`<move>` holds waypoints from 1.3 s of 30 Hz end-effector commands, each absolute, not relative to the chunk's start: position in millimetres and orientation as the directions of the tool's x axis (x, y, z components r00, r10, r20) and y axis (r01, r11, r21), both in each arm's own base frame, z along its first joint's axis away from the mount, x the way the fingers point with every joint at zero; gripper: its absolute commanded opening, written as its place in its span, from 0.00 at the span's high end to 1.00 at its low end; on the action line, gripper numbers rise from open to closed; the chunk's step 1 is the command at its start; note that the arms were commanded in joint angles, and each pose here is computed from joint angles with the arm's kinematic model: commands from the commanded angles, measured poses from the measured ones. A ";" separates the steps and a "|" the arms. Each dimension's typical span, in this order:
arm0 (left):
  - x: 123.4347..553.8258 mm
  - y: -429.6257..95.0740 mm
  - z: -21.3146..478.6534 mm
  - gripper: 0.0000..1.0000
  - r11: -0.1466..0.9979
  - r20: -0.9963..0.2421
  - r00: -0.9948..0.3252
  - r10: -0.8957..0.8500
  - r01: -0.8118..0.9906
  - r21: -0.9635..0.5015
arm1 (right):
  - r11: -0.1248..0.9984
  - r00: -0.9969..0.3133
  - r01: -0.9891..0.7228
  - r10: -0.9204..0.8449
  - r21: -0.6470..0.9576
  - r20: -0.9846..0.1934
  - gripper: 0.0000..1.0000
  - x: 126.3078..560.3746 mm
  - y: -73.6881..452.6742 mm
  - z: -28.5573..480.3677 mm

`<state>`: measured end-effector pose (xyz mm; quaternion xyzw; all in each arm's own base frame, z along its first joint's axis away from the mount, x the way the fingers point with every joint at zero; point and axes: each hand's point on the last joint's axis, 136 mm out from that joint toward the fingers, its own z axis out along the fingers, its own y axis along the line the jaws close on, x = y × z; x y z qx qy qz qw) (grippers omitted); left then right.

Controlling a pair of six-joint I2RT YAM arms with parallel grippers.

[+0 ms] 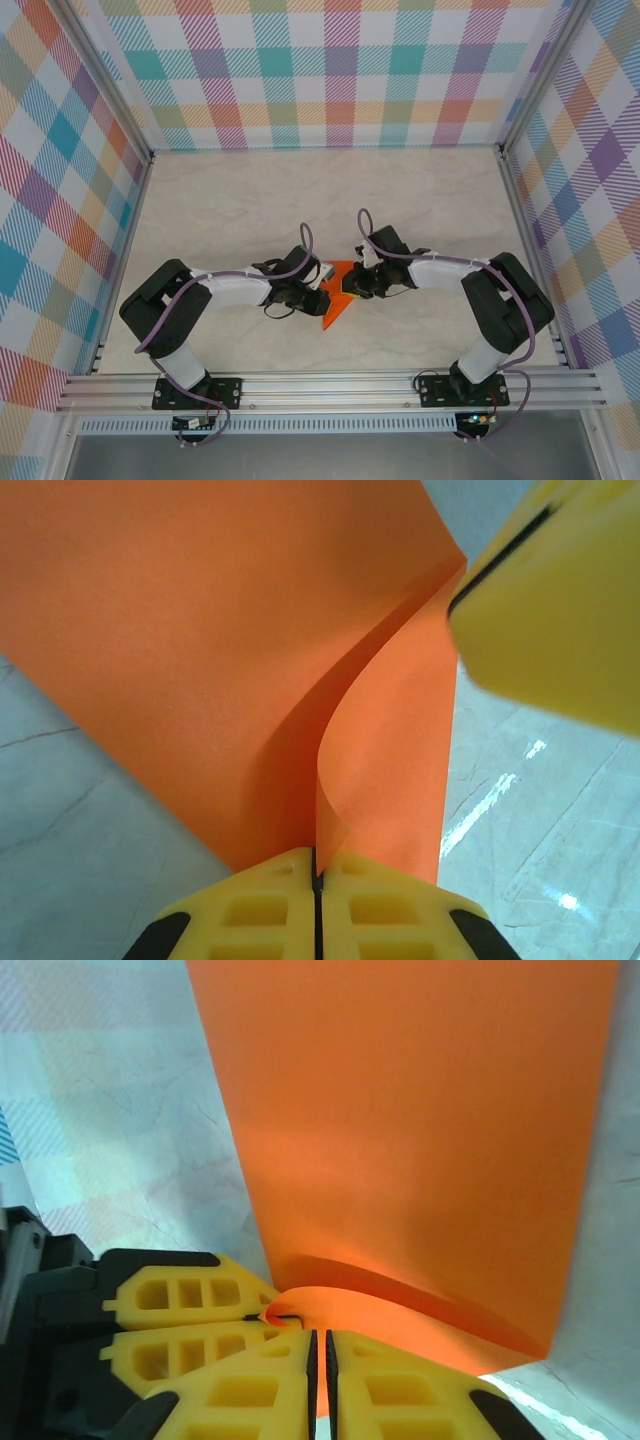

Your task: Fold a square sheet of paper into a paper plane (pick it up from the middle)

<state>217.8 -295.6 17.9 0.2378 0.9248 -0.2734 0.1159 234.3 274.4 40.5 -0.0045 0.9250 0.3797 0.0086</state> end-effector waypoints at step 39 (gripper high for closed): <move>186.8 -334.0 79.1 0.79 0.668 -0.260 -0.951 0.165 0.301 -0.681 | 0.835 -0.998 0.029 -0.011 0.550 0.070 0.89 221.3 251.0 -14.3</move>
